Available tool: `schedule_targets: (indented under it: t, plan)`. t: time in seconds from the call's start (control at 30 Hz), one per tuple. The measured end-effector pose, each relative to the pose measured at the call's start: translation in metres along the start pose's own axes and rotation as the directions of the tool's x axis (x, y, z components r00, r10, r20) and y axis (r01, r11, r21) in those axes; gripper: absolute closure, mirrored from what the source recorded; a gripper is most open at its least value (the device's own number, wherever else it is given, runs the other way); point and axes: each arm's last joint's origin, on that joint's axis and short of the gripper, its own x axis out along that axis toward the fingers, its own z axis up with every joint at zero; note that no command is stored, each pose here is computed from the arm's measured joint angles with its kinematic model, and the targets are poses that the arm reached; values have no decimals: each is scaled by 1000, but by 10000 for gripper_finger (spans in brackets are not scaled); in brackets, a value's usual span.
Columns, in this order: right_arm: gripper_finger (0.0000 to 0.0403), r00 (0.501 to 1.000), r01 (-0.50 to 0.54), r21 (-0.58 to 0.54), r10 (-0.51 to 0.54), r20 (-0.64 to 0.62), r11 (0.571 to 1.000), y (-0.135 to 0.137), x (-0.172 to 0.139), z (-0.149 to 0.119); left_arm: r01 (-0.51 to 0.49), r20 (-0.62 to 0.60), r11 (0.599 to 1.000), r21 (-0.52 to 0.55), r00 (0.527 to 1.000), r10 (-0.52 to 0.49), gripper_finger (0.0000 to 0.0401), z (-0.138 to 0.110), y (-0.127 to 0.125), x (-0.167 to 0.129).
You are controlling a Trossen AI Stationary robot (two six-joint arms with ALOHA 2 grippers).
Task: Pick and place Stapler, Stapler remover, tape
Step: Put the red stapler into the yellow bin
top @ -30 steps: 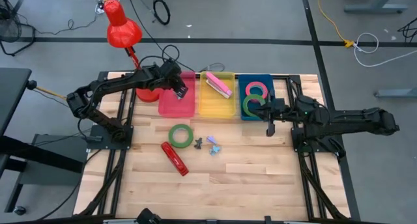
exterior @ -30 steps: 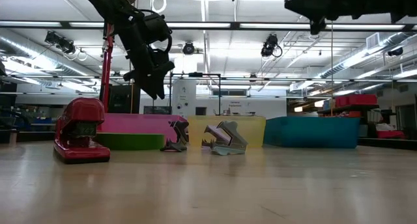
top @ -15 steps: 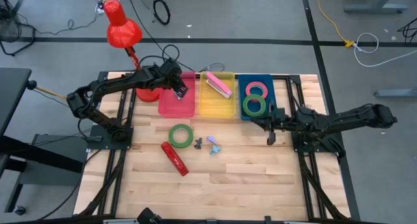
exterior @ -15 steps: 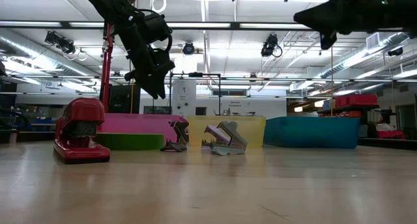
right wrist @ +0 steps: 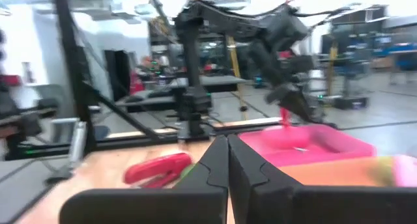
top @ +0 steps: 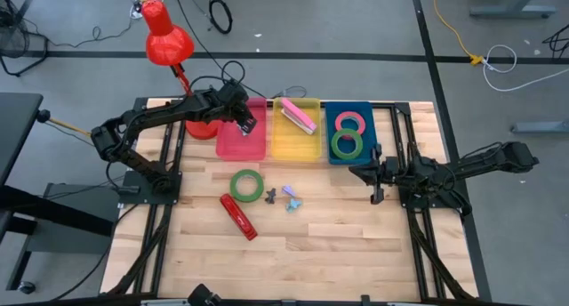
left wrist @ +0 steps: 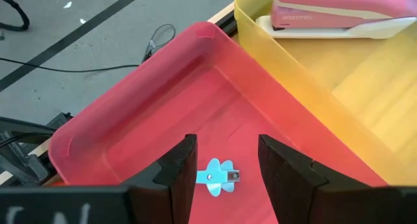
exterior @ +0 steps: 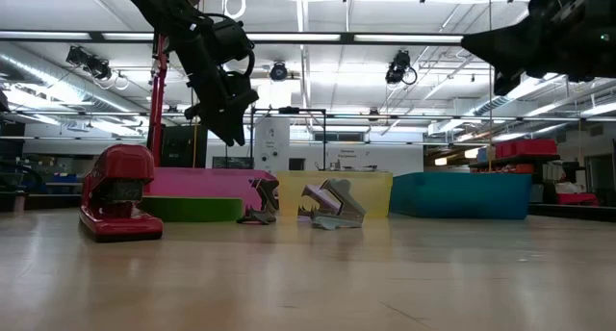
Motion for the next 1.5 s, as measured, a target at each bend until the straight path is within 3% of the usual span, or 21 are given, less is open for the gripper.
schedule_targets:
  t: [0.53,1.0,1.27,1.37,1.5]
  plan:
    - [403,998,51,-54,-53,-35,997,-4,-11,0,10,-2,1000,0,1000,-10,234,0,0,0]
    - [403,993,-90,-74,83,-84,993,-2,-19,-3,10,-2,1000,0,1000,-10,234,0,0,0]
    - [403,992,-53,-76,43,-120,996,-5,-24,-3,10,-2,1000,0,1000,-10,234,0,0,0]
    - [403,984,-20,-80,6,-176,997,-6,-27,6,10,-2,1000,-1,1000,-10,234,0,0,0]
    - [403,989,-14,-77,3,-147,997,-7,-29,18,10,3,1000,-2,1000,-10,234,0,0,0]
